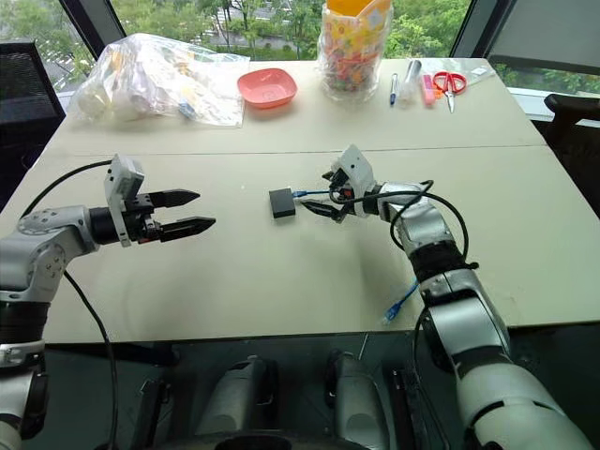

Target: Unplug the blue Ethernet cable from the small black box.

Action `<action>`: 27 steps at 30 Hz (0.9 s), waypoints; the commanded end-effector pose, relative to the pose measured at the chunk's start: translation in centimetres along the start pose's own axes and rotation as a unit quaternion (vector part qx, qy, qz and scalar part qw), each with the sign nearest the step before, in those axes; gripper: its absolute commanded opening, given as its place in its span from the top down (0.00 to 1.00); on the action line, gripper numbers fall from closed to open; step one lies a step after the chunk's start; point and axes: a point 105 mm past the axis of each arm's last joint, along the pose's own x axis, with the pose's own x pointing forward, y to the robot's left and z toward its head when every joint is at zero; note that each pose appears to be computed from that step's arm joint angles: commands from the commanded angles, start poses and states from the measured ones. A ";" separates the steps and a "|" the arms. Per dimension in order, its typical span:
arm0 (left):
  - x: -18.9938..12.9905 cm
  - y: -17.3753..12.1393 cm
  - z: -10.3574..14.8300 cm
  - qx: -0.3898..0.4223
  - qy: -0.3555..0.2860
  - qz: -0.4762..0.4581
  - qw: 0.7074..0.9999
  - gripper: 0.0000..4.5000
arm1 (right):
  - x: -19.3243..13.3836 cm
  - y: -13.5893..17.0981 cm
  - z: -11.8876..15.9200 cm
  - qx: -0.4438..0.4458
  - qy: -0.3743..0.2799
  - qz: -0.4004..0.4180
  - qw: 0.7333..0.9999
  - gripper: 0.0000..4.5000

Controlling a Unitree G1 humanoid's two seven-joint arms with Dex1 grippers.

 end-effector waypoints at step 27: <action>3.2 4.0 4.4 -0.081 -0.142 0.000 0.986 0.00 | 1.1 0.4 6.9 -0.462 -0.054 -0.057 0.884 0.99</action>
